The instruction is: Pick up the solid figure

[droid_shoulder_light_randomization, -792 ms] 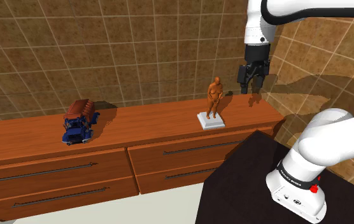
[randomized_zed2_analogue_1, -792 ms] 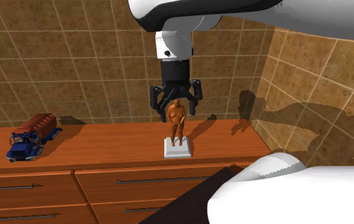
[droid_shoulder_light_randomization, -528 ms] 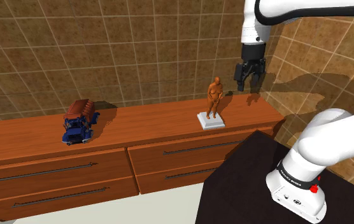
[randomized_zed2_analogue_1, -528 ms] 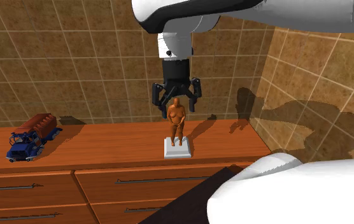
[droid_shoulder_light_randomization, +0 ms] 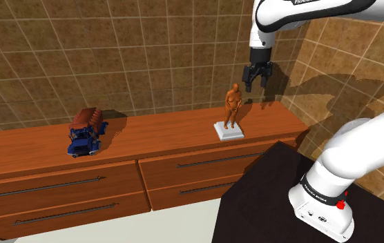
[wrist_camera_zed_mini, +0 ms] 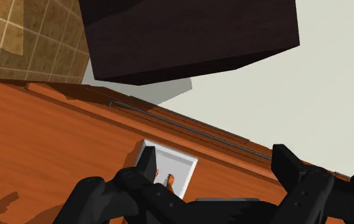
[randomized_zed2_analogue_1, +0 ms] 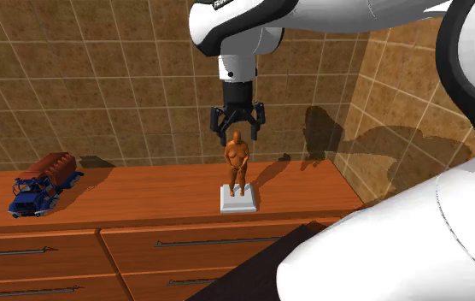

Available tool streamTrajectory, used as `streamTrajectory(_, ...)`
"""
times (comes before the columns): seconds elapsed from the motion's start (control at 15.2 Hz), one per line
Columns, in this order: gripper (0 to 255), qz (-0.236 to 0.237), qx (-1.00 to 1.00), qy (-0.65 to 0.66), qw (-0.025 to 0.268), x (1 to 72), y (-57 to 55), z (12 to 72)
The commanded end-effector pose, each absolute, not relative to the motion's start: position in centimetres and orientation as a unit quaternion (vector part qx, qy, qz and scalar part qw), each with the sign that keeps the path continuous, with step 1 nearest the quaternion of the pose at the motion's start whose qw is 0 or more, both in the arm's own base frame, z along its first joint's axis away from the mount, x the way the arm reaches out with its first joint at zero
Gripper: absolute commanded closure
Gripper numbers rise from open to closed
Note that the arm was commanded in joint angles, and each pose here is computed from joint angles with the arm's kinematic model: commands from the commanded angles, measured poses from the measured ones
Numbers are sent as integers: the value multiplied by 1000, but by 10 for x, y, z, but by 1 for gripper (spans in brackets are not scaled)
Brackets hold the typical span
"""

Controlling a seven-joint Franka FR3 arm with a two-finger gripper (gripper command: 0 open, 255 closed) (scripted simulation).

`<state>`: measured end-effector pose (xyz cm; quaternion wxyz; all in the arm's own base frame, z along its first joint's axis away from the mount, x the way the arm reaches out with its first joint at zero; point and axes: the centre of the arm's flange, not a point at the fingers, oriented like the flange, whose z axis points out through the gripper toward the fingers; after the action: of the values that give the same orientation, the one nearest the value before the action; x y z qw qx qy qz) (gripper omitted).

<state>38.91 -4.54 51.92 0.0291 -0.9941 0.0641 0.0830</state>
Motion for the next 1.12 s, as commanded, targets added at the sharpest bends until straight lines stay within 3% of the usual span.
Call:
streamTrajectory(0.0,0,78,-994,64,30,411,-58,512)
streamTrajectory(0.79,0,52,-996,64,39,534,-143,479)
streamTrajectory(1.06,0,52,-996,64,39,538,-146,462)
